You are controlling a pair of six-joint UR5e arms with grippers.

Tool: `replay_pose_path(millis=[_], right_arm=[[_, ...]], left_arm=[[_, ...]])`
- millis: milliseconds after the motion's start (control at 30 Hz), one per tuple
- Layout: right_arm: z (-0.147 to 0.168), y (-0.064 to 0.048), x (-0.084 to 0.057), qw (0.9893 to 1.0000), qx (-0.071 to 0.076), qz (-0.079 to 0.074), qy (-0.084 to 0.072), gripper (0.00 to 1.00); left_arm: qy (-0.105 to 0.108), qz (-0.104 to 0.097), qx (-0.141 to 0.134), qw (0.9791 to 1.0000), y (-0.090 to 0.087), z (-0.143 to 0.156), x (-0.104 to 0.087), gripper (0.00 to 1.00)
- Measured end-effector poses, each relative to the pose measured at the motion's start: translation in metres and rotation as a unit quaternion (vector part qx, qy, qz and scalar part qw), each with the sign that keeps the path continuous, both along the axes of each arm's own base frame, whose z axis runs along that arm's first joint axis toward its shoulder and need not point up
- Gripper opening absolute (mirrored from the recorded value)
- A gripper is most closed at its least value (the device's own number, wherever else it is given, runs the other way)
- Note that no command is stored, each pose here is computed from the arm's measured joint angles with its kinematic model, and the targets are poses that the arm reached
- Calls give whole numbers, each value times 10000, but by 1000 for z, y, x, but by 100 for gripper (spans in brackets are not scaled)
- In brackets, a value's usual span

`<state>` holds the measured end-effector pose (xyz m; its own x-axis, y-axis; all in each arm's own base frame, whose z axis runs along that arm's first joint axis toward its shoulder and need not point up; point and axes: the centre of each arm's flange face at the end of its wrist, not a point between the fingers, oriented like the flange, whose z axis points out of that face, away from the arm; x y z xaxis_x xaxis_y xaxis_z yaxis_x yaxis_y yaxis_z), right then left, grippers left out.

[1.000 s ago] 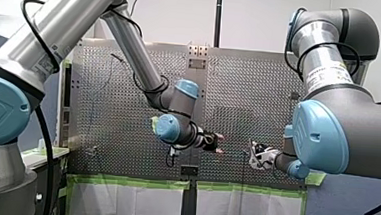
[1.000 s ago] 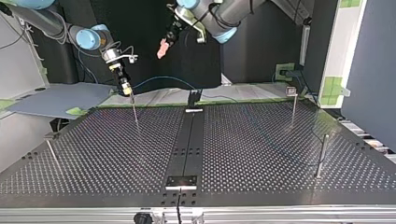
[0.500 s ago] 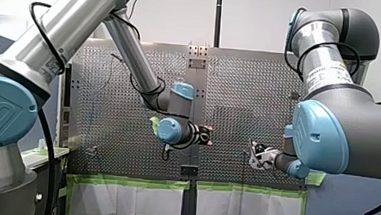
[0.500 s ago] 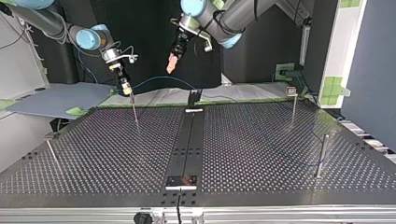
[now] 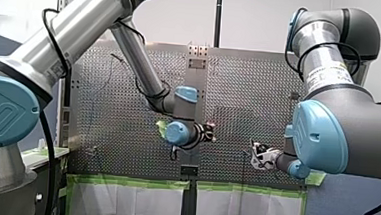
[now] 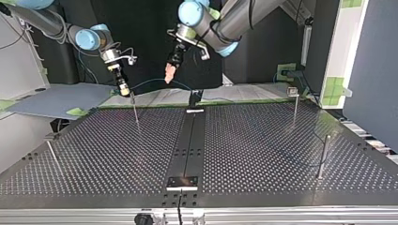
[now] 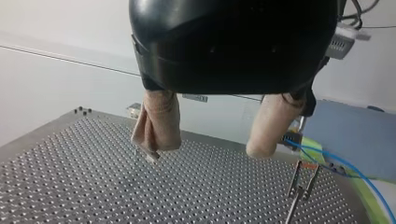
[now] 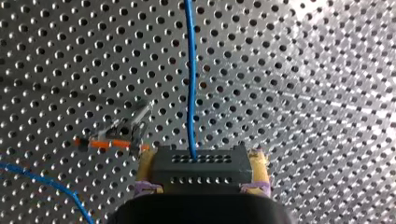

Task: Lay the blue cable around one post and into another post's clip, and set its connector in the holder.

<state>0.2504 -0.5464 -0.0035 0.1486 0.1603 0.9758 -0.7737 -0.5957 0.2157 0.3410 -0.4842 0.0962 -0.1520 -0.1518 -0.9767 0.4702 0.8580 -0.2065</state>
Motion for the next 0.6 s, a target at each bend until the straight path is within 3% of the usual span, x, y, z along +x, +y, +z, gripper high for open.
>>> replay_pose_path(millis=[267,600], right_arm=[[3,-3,-5,9998,8,-173,-11,0],[3,-8,-16,9990,58,-432,-57,0]], left_arm=[[24,107,103,9999,-2,-21,18,100],[303,163,748,9966,9,-67,12,100]])
